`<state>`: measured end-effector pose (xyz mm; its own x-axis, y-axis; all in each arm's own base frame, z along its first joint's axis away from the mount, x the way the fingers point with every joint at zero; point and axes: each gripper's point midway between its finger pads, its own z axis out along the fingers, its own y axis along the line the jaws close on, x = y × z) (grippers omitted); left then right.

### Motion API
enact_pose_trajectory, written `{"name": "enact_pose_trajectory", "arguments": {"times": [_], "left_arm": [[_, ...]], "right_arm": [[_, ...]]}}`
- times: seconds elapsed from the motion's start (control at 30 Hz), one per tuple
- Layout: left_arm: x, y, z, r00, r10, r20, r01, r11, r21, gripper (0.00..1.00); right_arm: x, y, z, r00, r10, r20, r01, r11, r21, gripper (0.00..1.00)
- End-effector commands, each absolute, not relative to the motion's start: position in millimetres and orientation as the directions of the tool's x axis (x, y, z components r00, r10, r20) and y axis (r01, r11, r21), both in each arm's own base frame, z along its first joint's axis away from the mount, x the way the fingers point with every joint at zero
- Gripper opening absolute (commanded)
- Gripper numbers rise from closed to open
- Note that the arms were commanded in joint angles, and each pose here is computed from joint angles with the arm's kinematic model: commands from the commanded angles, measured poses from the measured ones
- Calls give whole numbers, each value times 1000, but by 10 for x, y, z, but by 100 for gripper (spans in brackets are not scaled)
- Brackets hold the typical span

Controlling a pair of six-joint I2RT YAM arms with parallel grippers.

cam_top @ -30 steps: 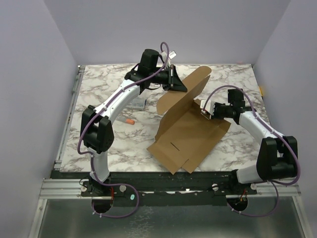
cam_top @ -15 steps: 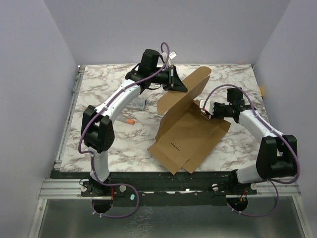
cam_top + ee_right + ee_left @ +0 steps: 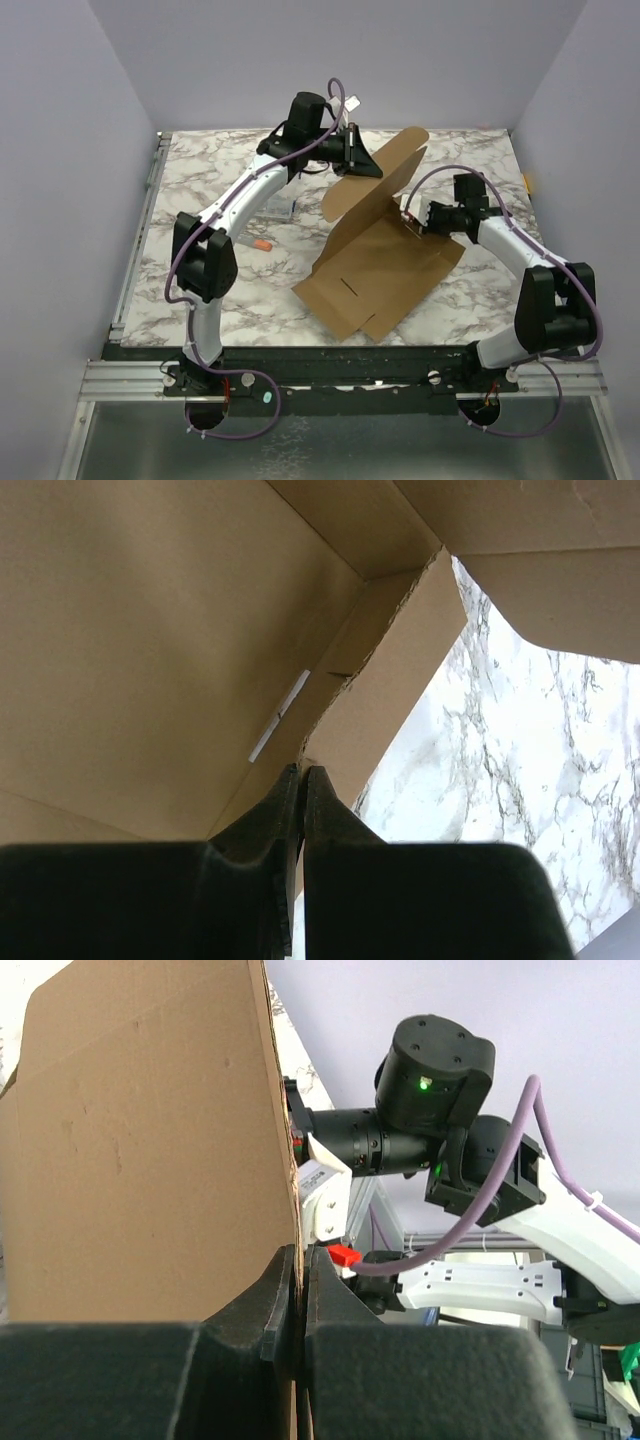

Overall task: Fold the paper box
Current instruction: Fold the paper box at the center of the board.

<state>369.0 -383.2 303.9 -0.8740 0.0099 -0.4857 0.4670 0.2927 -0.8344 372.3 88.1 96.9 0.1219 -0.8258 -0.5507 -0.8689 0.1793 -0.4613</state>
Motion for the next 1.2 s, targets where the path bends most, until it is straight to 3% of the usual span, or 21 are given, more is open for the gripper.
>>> {"name": "enact_pose_trajectory", "arguments": {"times": [0.0, 0.27, 0.6, 0.93, 1.17], "left_arm": [[3939, -3901, 3279, -811, -42, -584, 555, 264, -789, 5], [4156, -3790, 3074, -818, -80, -570, 518, 327, -790, 13], [4069, -3563, 2855, -833, -72, -548, 488, 369, -791, 19], [4155, -3430, 2936, -818, -102, -566, 493, 382, -782, 8], [4260, -2873, 2991, -779, -185, -599, 469, 463, -752, 7]], "right_arm": [[3649, 964, 845, 42, -822, -568, -895, 221, -387, 4], [3756, 954, 823, -18, -820, -572, -882, 283, -377, 4], [3712, 988, 907, 35, -834, -550, -869, 246, -429, 3], [3851, 1240, 1031, 53, -820, -570, -839, 273, -470, 3], [4034, 1468, 1156, 32, -766, -643, -845, 323, -427, 3]]}}
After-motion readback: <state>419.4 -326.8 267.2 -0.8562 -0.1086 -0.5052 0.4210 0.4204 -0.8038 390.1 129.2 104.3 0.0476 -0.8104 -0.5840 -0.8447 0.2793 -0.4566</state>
